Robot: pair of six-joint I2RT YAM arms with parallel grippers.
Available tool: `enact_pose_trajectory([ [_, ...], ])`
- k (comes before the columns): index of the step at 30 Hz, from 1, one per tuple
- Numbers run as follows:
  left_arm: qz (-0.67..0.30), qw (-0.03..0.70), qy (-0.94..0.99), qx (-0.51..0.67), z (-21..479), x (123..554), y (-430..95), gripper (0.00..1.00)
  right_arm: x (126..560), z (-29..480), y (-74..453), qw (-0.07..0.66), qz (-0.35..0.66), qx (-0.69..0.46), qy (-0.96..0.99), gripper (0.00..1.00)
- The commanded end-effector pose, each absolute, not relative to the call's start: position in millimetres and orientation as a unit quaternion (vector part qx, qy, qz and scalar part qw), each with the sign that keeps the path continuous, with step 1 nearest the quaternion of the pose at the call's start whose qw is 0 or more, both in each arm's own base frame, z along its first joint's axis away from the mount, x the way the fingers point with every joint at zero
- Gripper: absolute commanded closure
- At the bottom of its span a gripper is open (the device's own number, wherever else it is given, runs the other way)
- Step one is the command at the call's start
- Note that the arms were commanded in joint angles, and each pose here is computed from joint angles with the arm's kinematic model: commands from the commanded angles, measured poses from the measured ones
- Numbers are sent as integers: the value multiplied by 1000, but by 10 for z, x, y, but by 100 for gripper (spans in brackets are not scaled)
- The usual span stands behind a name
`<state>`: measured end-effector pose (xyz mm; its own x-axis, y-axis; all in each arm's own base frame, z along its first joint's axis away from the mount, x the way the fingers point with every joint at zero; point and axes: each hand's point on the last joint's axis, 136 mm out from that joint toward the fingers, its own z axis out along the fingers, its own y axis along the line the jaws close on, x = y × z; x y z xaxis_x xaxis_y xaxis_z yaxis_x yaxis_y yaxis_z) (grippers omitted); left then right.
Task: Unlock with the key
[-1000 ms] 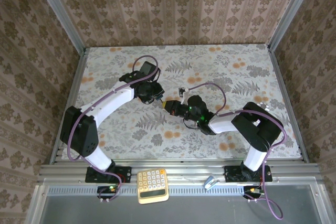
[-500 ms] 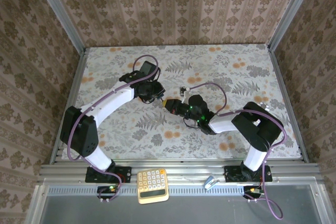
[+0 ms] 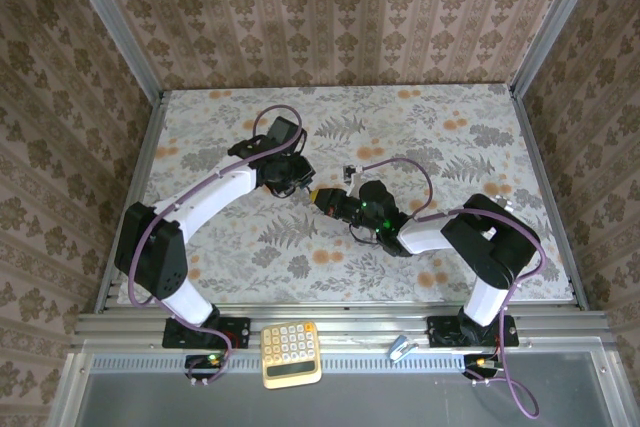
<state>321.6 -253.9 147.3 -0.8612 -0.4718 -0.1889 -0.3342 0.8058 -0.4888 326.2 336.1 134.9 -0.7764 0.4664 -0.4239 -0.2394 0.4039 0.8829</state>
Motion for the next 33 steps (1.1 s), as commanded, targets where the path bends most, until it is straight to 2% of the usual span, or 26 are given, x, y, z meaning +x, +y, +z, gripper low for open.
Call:
enact_pose_trajectory([
  [1,-222,138,941,-214,1425,3103,-2584,69,3401,1419,3263,357,535,105,758,100],
  [24,-249,126,934,-221,1436,3051,-2681,69,3477,1491,3239,350,567,137,733,100],
  [33,-248,124,936,-216,1492,3050,-2677,70,3466,1437,3210,378,516,102,762,100],
])
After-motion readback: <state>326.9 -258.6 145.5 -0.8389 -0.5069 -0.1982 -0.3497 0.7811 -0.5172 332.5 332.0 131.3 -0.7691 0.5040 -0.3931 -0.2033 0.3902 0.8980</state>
